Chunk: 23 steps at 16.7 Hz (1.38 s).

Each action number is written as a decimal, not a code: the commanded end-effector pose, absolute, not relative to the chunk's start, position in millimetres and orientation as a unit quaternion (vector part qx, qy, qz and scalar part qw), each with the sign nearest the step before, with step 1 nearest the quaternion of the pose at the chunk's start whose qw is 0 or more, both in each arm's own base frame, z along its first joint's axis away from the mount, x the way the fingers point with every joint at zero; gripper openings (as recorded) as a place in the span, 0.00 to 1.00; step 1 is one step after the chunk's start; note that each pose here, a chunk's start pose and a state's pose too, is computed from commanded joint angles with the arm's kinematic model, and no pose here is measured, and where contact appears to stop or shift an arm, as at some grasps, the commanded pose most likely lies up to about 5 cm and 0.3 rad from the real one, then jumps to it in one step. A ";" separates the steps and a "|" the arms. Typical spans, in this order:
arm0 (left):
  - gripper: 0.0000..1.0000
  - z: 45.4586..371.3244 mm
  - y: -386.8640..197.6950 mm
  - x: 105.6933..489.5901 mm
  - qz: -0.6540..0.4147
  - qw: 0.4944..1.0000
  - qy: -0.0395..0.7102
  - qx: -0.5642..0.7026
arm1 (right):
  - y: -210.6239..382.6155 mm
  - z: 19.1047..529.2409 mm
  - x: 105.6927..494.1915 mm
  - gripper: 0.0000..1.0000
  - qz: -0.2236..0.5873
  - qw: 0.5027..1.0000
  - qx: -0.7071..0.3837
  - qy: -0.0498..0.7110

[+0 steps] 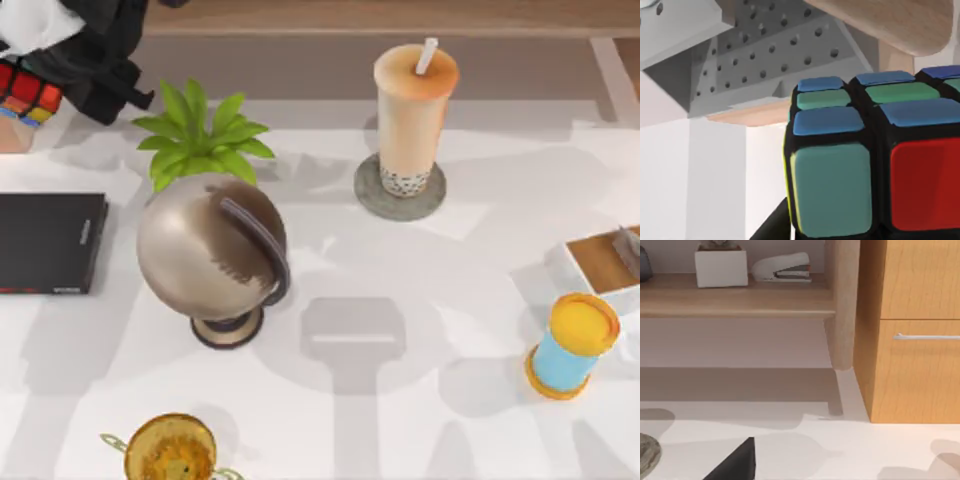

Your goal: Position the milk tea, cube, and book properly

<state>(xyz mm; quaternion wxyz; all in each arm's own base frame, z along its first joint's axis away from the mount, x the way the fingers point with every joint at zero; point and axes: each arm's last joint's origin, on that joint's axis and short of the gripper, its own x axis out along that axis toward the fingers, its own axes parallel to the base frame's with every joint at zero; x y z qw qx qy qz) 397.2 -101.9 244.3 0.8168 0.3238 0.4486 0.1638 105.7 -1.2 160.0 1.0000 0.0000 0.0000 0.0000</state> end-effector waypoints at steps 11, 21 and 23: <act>0.00 348.9 -263.3 335.4 -0.009 0.995 0.015 0.101 | -1.2 160.0 105.7 1.00 0.000 1.000 0.000 0.000; 0.00 371.8 -249.7 345.8 -0.004 0.997 -0.050 0.052 | -1.2 160.0 105.7 1.00 0.000 1.000 0.000 0.000; 0.00 375.0 -250.4 346.5 -0.006 0.997 -0.054 0.050 | -1.2 160.0 105.7 1.00 0.000 1.000 0.000 0.000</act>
